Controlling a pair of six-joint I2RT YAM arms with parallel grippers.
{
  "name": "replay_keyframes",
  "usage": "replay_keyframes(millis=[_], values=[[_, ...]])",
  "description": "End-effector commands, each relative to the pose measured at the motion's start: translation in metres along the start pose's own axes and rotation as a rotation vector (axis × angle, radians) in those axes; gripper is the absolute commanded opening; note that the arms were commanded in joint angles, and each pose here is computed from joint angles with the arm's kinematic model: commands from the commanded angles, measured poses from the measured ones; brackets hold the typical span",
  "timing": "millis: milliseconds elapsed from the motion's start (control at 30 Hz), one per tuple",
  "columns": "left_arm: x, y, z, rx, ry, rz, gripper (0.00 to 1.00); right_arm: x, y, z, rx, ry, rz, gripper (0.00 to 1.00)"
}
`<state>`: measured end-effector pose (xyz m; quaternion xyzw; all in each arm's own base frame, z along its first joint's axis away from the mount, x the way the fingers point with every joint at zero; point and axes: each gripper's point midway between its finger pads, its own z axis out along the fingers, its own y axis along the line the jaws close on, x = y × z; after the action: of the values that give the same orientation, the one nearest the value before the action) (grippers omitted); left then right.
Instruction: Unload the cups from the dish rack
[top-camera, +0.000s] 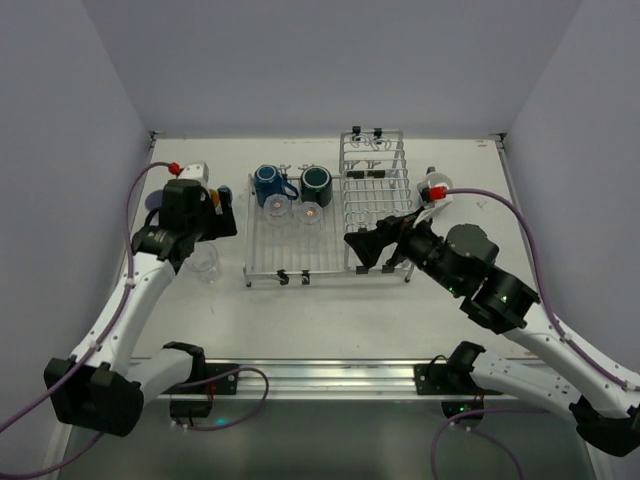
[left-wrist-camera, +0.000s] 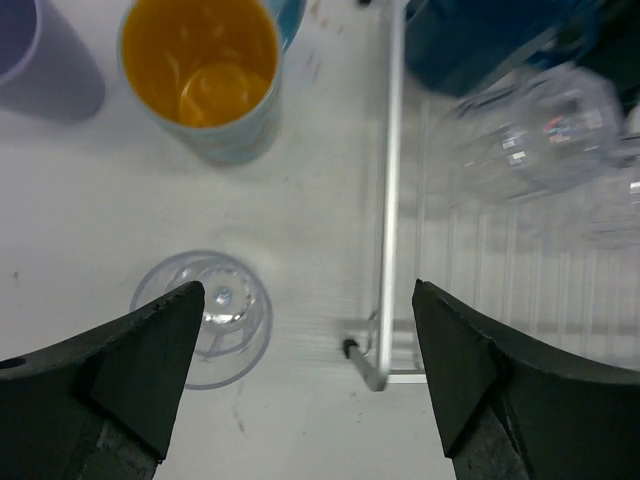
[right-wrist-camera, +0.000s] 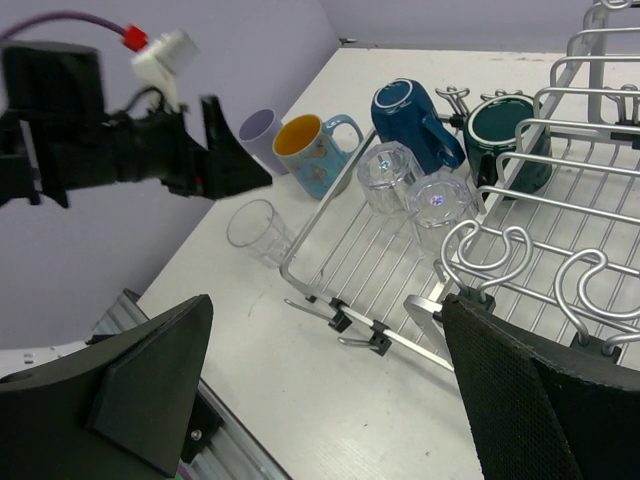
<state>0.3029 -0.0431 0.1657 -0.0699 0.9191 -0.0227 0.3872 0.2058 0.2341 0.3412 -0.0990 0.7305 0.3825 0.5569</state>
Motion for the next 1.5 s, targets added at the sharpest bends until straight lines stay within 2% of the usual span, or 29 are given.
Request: replay_keyframes(millis=[0,133,300,433,567,1033,1133,1300,1467], values=[[-0.051,-0.042,-0.045,0.208,-0.174,-0.039,0.89,-0.005,-0.001,0.003,0.013,-0.017,-0.004,0.99],[-0.06,-0.095,-0.064,0.344,-0.211,-0.01,0.88,-0.007,0.0,0.007,0.012,-0.018,-0.002,0.99],[-0.062,-0.134,-0.036,0.351,-0.178,0.026,0.88,-0.005,0.001,0.011,0.012,-0.015,0.002,0.99],[-0.076,-0.138,-0.01,0.285,-0.207,0.019,0.88,-0.004,-0.001,0.012,0.018,-0.014,0.0,0.99],[-0.069,-0.143,0.021,0.249,-0.168,0.031,0.88,-0.002,-0.003,0.012,0.024,-0.011,0.0,0.99],[-0.059,-0.151,0.073,0.193,-0.116,0.087,0.87,0.008,-0.005,0.018,0.02,0.01,-0.006,0.99],[-0.059,-0.152,0.082,0.168,-0.114,0.106,0.83,0.012,-0.004,0.02,0.014,0.023,-0.007,0.99],[-0.056,-0.146,0.097,0.117,-0.104,0.137,0.68,0.018,-0.006,0.022,0.016,0.036,-0.003,0.99],[-0.056,-0.138,0.088,0.101,-0.119,0.132,0.38,0.016,-0.003,0.022,0.004,0.032,0.007,0.99]])
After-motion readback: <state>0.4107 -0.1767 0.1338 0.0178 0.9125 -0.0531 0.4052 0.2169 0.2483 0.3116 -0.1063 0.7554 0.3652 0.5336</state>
